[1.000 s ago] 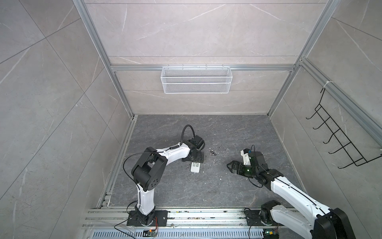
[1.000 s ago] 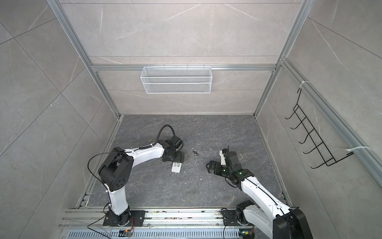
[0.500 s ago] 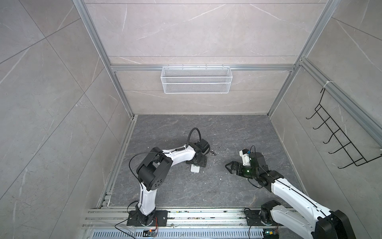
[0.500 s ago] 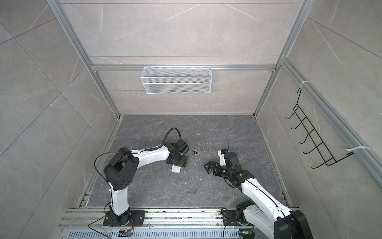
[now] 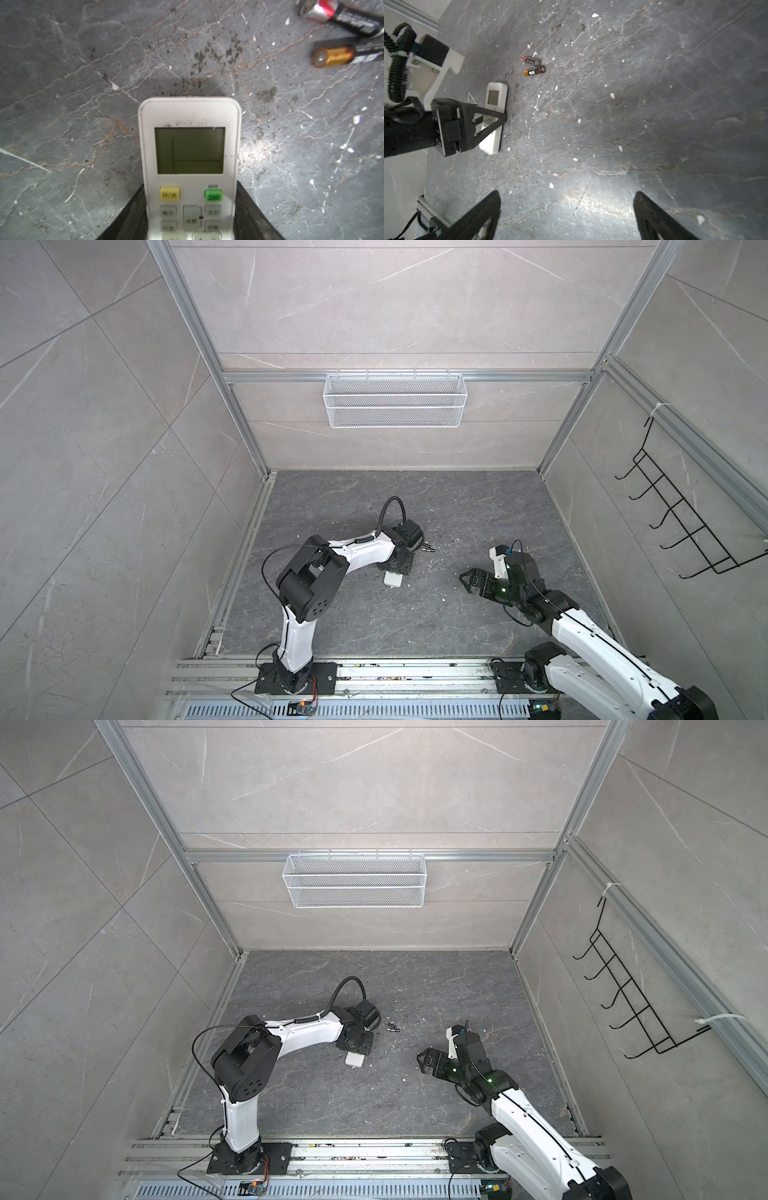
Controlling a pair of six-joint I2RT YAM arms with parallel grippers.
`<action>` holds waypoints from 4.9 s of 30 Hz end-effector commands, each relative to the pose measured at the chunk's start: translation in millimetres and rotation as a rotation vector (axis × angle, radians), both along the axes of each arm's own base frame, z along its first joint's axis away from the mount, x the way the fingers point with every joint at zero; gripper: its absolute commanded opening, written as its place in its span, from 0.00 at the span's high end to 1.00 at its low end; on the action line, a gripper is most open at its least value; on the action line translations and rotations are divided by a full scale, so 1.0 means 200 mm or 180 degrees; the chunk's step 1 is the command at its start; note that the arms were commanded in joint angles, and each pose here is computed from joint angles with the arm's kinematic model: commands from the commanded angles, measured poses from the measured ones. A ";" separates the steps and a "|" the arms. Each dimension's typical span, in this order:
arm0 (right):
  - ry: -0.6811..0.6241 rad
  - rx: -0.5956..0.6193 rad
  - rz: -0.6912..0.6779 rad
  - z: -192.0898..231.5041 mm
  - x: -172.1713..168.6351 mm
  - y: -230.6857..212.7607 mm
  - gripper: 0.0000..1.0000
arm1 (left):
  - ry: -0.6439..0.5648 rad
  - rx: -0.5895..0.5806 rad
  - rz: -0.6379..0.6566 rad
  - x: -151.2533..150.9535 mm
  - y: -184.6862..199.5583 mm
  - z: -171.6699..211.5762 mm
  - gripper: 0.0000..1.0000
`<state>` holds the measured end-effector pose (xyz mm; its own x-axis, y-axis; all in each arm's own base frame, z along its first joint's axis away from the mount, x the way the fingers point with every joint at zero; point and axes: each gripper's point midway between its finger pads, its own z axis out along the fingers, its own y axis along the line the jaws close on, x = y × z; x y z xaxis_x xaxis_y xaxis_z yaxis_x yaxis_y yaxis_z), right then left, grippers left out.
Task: Load the batteries into the remote control
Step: 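Lift the remote with the left gripper and turn its back toward the right gripper, then grasp the remote's back end with the right gripper beside the left gripper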
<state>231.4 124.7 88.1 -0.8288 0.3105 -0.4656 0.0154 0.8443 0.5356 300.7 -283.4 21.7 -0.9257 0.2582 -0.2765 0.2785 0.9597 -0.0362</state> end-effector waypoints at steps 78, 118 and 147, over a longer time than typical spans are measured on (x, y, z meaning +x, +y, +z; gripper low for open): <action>-0.0425 0.1230 0.1372 0.55 0.42 1.17 0.47 | 0.0424 -0.5043 0.1038 0.24 0.30 0.79 0.20; -0.0488 -0.0540 0.2086 0.33 0.37 1.46 0.47 | 0.0037 -0.3824 0.1096 0.24 0.50 0.82 0.41; -0.0565 -0.1021 0.2170 0.33 0.38 1.50 0.32 | 0.0155 -0.3862 0.1362 0.25 0.48 0.68 1.00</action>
